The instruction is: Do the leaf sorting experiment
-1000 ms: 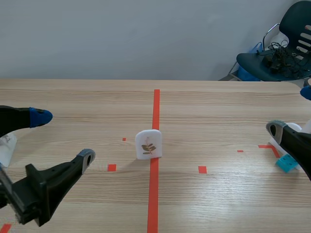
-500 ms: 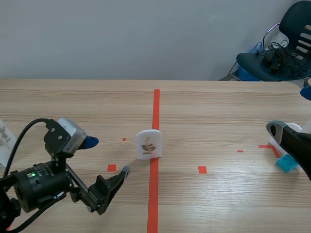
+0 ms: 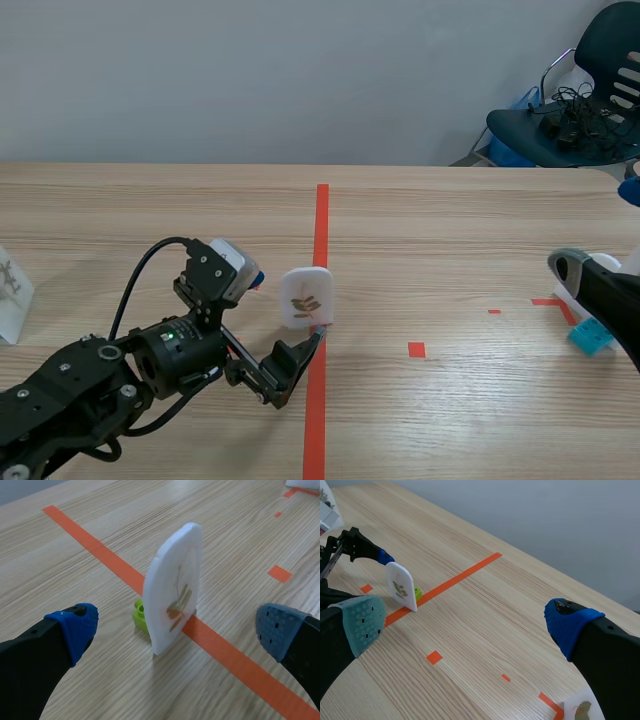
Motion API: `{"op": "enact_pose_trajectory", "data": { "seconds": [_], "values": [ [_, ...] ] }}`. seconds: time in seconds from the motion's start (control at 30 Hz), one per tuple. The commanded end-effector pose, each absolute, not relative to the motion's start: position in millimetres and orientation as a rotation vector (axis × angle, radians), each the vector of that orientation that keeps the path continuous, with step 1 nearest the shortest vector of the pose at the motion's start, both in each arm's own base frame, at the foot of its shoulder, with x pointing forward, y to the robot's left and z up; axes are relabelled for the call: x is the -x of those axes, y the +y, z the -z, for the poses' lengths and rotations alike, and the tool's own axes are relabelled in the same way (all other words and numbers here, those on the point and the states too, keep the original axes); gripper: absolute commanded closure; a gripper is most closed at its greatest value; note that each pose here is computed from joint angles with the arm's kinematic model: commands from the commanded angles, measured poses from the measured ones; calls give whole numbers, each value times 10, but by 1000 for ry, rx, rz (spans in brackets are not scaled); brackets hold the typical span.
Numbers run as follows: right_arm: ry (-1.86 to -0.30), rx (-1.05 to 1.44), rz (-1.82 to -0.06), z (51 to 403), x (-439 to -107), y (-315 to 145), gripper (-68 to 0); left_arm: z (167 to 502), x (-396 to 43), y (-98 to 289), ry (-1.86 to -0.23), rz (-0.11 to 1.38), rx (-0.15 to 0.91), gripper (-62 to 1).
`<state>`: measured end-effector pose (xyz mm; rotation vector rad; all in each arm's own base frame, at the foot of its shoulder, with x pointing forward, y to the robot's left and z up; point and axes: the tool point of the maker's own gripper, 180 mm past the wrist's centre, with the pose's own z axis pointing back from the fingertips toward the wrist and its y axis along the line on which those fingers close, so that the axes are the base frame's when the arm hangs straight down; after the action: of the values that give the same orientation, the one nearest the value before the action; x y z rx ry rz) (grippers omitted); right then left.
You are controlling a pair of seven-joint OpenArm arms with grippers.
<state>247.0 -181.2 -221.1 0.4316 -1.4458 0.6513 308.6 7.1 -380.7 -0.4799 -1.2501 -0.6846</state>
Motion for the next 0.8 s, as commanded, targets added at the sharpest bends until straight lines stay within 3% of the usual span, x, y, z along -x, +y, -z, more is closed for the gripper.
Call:
{"op": "enact_pose_trajectory", "data": {
  "seconds": [0.0,0.13,0.27,0.43,0.6,0.77],
  "values": [
    [-1485,-438,-653,2099,-2510,-1825,-679,3649,-3159,-4,-1303,669,503,-623],
    [-1484,-438,-653,2100,-2510,-1825,-679,3625,-3158,-86,-1310,652,524,-608],
    [-1483,-437,-654,2103,-2510,-1825,-679,3604,-3154,-148,-1316,644,539,-384],
    [-1478,-436,-652,2114,-2510,-1826,-679,3579,-3136,-250,-1321,636,563,-234],
    [-1476,-435,-652,2120,-2509,-1826,-679,3567,-3140,-277,-1325,630,567,-36],
    [-1471,-433,-653,2128,-2510,-1827,-679,3551,-3142,-270,-1326,625,574,-36]
  ]
}}
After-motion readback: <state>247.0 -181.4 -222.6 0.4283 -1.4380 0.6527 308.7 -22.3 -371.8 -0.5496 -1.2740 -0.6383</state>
